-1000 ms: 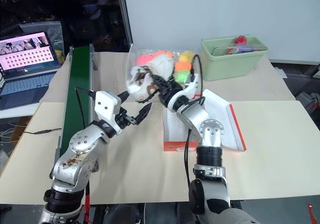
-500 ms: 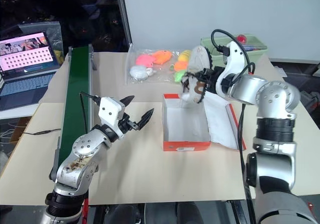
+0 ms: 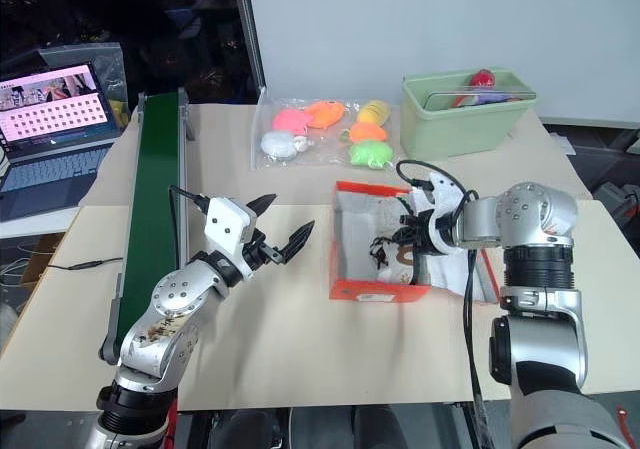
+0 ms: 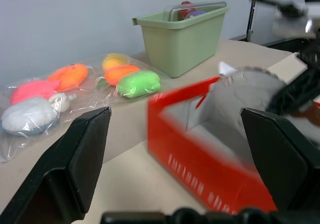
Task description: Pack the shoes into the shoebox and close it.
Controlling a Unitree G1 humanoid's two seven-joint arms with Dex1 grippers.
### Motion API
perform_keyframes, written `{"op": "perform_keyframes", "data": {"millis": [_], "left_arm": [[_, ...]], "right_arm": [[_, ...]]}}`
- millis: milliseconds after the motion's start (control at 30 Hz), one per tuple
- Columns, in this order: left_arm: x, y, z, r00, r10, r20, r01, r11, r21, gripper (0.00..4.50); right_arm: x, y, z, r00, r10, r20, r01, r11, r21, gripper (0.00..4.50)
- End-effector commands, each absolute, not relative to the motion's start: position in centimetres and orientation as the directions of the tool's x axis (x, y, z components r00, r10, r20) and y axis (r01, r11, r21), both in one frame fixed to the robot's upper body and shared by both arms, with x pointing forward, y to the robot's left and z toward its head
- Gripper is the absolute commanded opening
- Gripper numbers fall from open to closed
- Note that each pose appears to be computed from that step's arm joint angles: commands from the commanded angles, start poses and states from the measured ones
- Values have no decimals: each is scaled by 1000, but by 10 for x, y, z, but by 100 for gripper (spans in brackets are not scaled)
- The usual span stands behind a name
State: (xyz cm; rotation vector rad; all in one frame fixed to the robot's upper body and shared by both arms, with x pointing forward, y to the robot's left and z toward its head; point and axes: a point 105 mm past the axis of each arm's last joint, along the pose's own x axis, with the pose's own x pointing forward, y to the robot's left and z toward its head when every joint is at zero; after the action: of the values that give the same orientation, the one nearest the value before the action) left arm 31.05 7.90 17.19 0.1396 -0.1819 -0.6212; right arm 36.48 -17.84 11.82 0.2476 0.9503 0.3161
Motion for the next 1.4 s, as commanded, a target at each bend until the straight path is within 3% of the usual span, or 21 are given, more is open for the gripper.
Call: {"op": "perform_keyframes", "data": {"millis": [33,267,500,600,700,767,833,900,1033,1100,1167,1300,1400], "left_arm": [[306,79,185,790,-587,178,552,807,210,448],[305,80,186,794,-580,181,543,811,216,450],[310,84,188,804,-565,186,526,821,223,450],[316,94,192,832,-515,205,469,851,236,450],[333,128,197,914,-326,239,262,928,264,450],[340,153,199,949,-173,262,103,960,262,450],[344,190,198,965,48,258,-110,966,234,450],[343,213,194,953,186,238,-238,948,212,450],[330,255,172,889,441,124,-456,878,149,450],[326,263,155,873,486,41,-487,864,126,450],[324,265,145,868,497,-6,-493,863,115,450],[325,267,130,862,500,-84,-494,866,83,450],[326,268,132,863,498,-82,-493,867,78,450]], "right_arm": [[373,-181,124,579,363,-730,-161,929,333,112],[382,-164,146,613,419,-669,-216,904,368,348],[392,-141,194,692,450,-564,-313,892,327,348],[393,-138,213,753,426,-501,-356,905,233,348],[392,-131,232,820,419,-391,-421,903,85,348],[386,-115,242,815,496,-298,-511,859,33,348],[366,-91,257,760,634,-143,-649,751,-117,348],[340,-70,264,647,760,-53,-740,610,-285,348],[270,-46,234,295,953,-65,-900,255,-353,348],[262,-48,206,239,961,-141,-921,178,-347,348],[259,-49,193,204,967,-151,-939,150,-309,348],[273,-48,197,229,973,7,-961,227,-160,348],[276,-48,193,230,973,11,-959,229,-169,348]]}}
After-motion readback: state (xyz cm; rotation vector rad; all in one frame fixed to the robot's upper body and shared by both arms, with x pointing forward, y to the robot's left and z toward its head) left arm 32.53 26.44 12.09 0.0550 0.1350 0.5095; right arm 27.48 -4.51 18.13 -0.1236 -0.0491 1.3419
